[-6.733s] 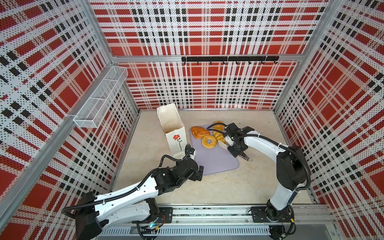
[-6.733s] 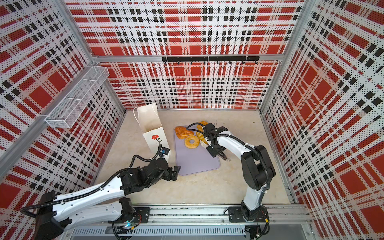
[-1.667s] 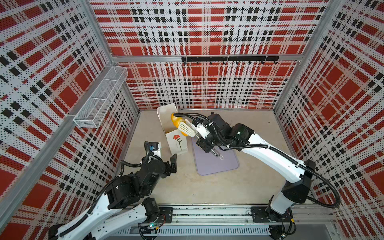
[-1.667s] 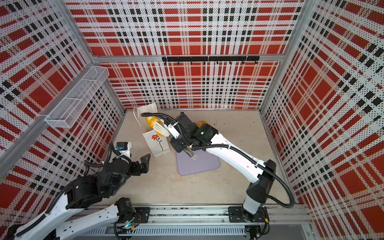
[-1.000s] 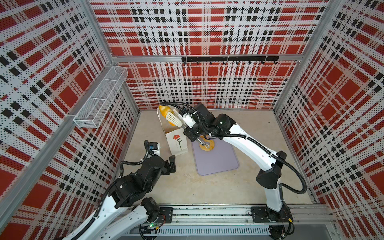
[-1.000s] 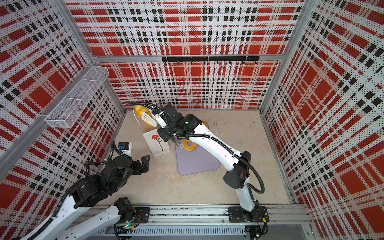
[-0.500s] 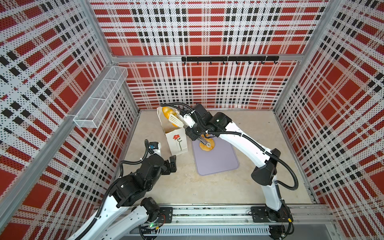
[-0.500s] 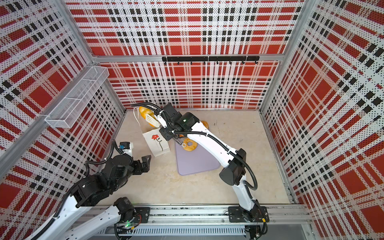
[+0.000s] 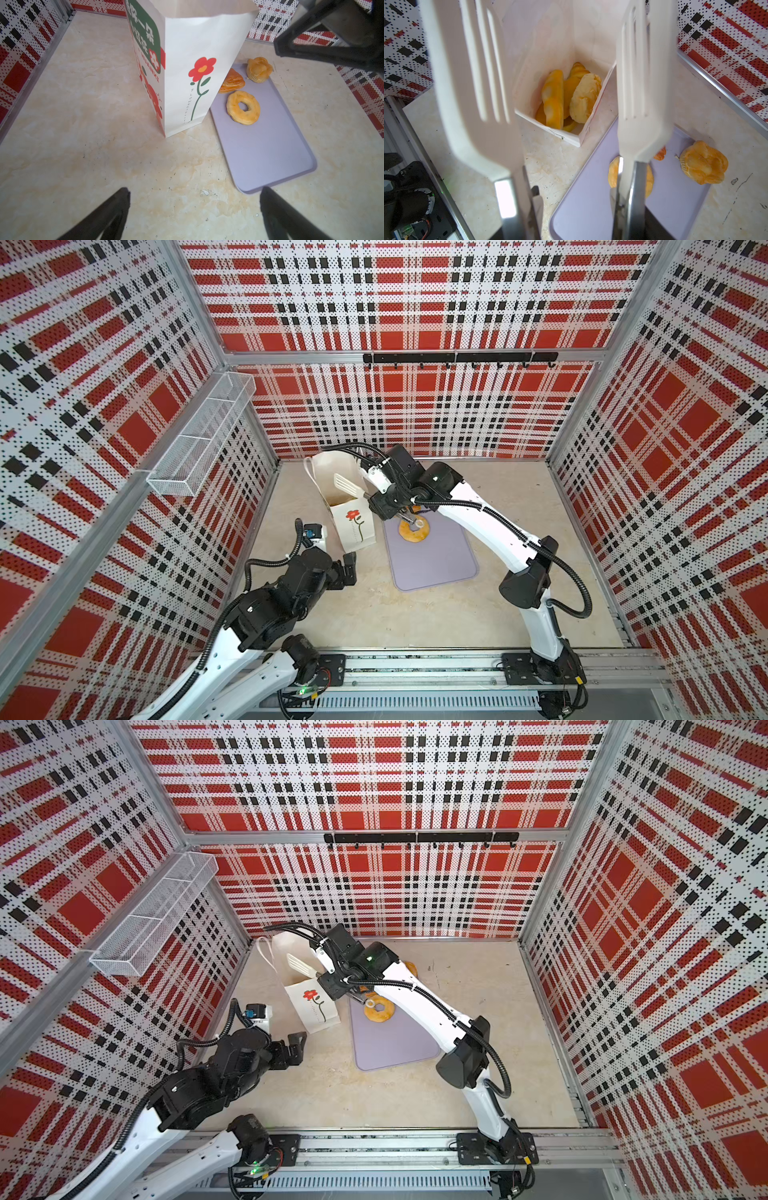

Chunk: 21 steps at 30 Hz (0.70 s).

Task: Place the fake bread into the paper bag
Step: 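Open the right tongs to drop the croissant into the bag, then move the right tongs back over the tray toward the muffin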

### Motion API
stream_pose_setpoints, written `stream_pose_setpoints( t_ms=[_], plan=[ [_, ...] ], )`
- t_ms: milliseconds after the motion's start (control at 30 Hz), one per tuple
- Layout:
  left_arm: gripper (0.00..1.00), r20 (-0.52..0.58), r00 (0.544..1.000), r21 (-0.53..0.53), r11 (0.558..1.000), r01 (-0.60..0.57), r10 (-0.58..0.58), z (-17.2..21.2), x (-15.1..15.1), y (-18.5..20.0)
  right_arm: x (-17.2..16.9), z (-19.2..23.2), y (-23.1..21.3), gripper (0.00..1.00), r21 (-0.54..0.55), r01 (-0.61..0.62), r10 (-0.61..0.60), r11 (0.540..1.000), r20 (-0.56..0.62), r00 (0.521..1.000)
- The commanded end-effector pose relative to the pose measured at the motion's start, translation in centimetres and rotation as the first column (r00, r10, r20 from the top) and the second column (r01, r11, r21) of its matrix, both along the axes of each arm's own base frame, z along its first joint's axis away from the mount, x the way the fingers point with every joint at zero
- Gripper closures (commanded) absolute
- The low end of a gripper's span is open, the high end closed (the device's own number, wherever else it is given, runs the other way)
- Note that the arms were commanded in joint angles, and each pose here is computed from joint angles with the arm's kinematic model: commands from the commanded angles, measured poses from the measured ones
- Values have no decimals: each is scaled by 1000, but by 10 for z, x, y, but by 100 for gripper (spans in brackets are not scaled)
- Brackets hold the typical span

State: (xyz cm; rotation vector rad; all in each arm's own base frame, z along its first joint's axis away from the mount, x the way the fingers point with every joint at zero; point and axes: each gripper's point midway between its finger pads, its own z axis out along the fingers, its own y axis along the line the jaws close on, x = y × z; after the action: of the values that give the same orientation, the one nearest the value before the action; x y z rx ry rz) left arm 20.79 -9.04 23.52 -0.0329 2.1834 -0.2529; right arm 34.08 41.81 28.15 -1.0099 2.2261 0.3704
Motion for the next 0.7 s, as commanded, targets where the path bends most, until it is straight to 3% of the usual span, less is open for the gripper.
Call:
stream_pose_setpoints(
  t_ms=[0, 300, 667],
  plan=[
    [1, 14, 1000, -18, 1000, 0, 0, 4, 3, -2, -4, 39, -13, 40, 53, 4, -8, 999, 77, 997],
    [1, 18, 1000, -34, 999, 22, -22, -2, 0, -11, -24, 39, -70, 41, -3, 89, -88, 996, 122, 989],
    [1, 25, 998, 9, 998, 60, -60, -10, -1, -34, -31, -11, -148, 42, -122, 241, -233, 963, 76, 969]
  ],
)
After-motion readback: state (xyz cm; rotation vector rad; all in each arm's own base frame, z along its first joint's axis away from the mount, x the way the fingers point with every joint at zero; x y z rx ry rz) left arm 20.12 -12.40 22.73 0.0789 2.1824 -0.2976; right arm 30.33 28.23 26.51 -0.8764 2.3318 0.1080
